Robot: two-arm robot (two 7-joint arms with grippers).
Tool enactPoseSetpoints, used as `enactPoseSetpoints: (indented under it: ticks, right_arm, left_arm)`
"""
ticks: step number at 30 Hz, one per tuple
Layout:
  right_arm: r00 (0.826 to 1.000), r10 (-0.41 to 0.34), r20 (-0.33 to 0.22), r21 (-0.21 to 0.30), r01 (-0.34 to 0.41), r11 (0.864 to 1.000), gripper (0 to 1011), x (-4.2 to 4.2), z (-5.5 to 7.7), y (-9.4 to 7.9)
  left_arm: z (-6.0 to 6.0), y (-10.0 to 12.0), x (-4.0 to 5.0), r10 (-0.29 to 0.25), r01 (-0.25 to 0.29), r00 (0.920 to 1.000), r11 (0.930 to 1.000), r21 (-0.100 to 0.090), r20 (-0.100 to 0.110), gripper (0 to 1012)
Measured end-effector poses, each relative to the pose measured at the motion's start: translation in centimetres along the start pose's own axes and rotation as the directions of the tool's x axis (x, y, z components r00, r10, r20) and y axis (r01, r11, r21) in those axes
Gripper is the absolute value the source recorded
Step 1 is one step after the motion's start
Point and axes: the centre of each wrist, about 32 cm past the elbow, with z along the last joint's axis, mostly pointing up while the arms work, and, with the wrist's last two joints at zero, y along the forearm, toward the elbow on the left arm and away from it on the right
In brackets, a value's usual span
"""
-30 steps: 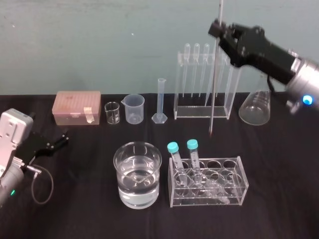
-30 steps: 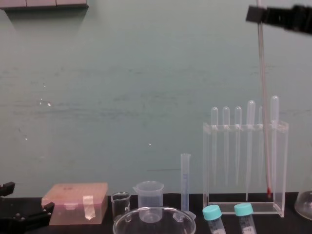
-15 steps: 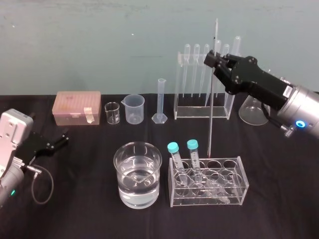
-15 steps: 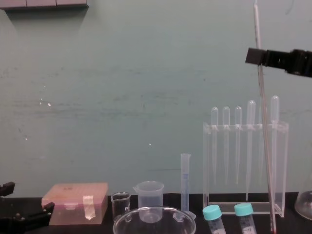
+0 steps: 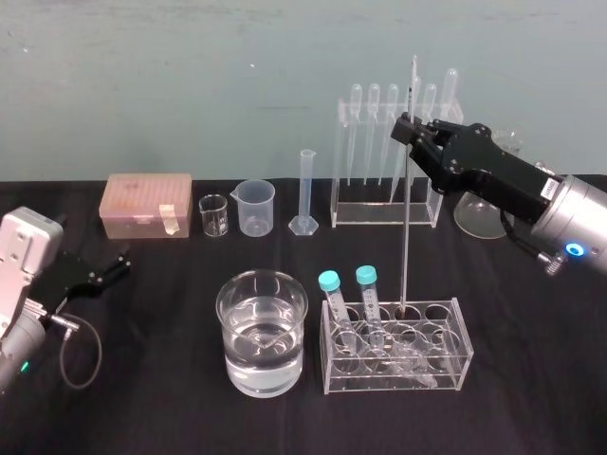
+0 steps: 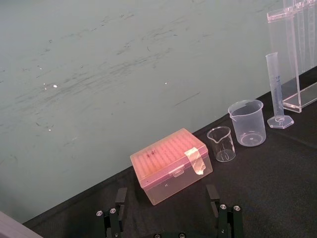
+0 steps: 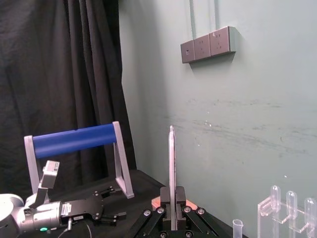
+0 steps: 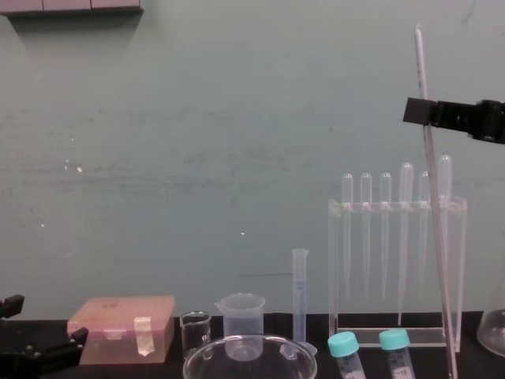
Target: Hold the thermometer with one hand and immerse one end into the beaker, then reinsert it into the test tube rack.
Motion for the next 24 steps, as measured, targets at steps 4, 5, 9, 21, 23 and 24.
enactPoseSetpoints:
  ticks: [4, 5, 9, 21, 23, 24]
  right_arm:
    - [1.000, -0.009, 0.002, -0.008, 0.009, 1.000, 58, -0.01, -0.2, -0.2]
    - [1.000, -0.011, 0.004, -0.010, 0.011, 1.000, 58, 0.01, -0.3, -0.3]
    - [1.000, -0.018, 0.009, -0.019, 0.018, 1.000, 58, 0.07, -0.9, -0.3]
    - [0.999, -0.027, -0.018, -0.068, 0.026, 0.997, 58, -0.05, -2.6, -0.2]
    - [0.999, -0.027, -0.021, -0.073, 0.026, 0.997, 58, -0.04, -2.7, -0.2]
    - [0.999, -0.028, -0.022, -0.078, 0.026, 0.997, 58, -0.04, -2.8, -0.2]
  left_arm:
    - [0.0, 0.0, 0.00, 0.000, 0.000, 1.0000, 1.0000, 0.000, 0.000, 1008]
    - [0.0, 0.0, 0.00, 0.000, 0.000, 1.0000, 1.0000, 0.000, 0.000, 1008]
    - [0.0, 0.0, 0.00, 0.000, 0.000, 1.0000, 1.0000, 0.000, 0.000, 1008]
    - [0.0, 0.0, 0.00, 0.000, 0.000, 1.0000, 1.0000, 0.000, 0.000, 1008]
    - [0.0, 0.0, 0.00, 0.000, 0.000, 1.0000, 1.0000, 0.000, 0.000, 1008]
    - [0.0, 0.0, 0.00, 0.000, 0.000, 1.0000, 1.0000, 0.000, 0.000, 1008]
